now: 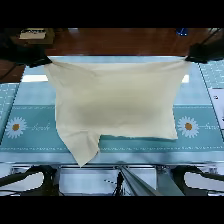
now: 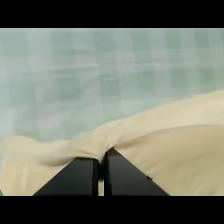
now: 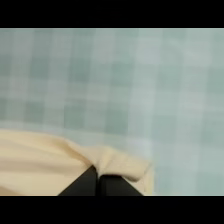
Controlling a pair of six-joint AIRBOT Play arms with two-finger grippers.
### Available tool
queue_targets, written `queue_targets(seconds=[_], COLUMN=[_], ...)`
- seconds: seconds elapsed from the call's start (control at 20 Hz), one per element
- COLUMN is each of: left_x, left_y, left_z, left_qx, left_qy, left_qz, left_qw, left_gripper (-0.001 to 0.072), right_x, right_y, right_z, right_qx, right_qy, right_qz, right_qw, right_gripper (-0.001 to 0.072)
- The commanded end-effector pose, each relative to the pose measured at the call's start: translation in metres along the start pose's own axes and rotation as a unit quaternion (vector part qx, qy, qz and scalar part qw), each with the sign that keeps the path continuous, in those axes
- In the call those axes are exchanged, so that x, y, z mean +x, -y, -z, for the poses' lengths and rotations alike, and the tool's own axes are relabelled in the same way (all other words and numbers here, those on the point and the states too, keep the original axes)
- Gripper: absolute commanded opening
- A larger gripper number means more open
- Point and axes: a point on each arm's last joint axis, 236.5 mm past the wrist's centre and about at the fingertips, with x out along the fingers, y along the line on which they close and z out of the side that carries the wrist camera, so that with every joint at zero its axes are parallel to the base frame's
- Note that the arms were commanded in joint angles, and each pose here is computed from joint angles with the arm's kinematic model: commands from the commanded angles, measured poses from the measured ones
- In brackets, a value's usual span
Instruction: Fold the shirts.
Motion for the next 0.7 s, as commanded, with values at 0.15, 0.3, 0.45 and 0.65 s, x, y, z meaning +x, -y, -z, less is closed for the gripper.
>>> queue_targets(seconds=[0.15,0.3,0.45,0.65], left_x=[0.096,0.110,0.127,0.123], left_y=[-0.047,-0.056,-0.058,-0.058], left_z=[-0.024,-0.040,-0.033,-0.028], left_qx=[-0.004,0.009,0.005,0.003], left_qy=[0.035,0.072,0.060,0.049], left_qz=[-0.021,-0.035,-0.034,-0.031], left_qw=[0.999,0.997,0.998,0.998], left_gripper=[0.0021,0.0020,0.0021,0.0020], right_x=[0.104,0.130,0.146,0.142], right_y=[0.022,0.032,0.033,0.030], right_z=[-0.041,-0.034,-0.012,0.013], right_qx=[0.029,0.049,0.061,0.065], right_qy=[0.082,0.073,0.032,-0.024], right_qz=[0.016,0.019,0.016,0.008], right_qw=[0.996,0.996,0.997,0.998], right_gripper=[0.0027,0.0028,0.0028,0.0028])
